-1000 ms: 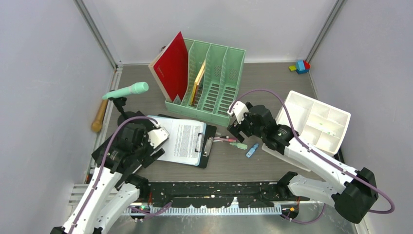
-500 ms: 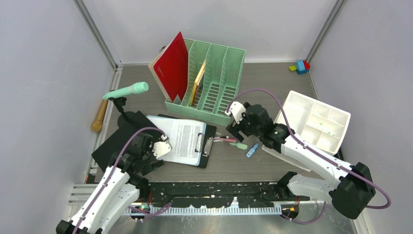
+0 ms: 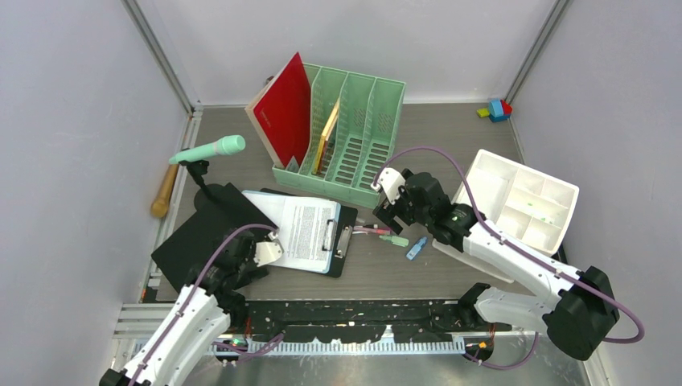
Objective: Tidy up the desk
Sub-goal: Pick up the folder from the center of the board.
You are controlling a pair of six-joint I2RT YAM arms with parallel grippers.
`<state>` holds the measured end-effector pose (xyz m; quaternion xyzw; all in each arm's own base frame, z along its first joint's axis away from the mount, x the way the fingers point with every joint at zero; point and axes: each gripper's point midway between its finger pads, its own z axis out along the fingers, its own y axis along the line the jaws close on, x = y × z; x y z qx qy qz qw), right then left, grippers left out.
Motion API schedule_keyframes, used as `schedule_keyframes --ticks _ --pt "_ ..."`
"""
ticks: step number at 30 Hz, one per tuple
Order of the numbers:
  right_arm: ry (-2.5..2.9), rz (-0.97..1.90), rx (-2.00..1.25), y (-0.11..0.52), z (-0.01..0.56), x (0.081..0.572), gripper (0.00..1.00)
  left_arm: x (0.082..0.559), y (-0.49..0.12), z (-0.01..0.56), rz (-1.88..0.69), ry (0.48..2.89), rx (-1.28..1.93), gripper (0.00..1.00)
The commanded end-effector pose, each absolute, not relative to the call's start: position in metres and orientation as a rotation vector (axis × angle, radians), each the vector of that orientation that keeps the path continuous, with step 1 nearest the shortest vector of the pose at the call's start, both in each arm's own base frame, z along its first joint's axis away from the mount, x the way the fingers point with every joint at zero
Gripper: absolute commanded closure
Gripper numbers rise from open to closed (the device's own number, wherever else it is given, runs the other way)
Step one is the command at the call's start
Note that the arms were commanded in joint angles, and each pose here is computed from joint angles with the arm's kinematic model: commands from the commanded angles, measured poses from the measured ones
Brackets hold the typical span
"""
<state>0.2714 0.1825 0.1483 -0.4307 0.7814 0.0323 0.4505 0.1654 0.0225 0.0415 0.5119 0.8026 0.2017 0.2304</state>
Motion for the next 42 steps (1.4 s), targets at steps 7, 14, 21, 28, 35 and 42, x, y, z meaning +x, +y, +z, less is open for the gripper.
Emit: schedule_keyframes --ticks 7,14,21,28,35,42 --pt "1.899 0.078 -1.058 0.187 0.155 0.277 0.07 0.166 0.017 0.045 0.527 2.123 1.442 0.13" --pt "1.9 0.085 -1.065 0.188 0.154 0.276 0.07 0.169 0.013 0.051 0.511 2.111 1.432 0.27" --pt "1.902 0.088 -1.068 0.188 0.153 0.276 0.07 0.169 0.011 0.064 0.497 2.104 1.44 0.51" --pt "1.903 0.09 -1.067 0.188 0.154 0.276 0.07 0.175 0.013 0.08 0.541 2.066 1.451 0.6" --pt "1.905 0.087 -1.069 0.188 0.153 0.276 0.07 0.181 0.011 0.096 0.551 2.038 1.457 0.79" --pt "1.908 0.088 -1.072 0.188 0.152 0.276 0.07 0.183 0.002 0.114 0.498 2.006 1.446 1.0"
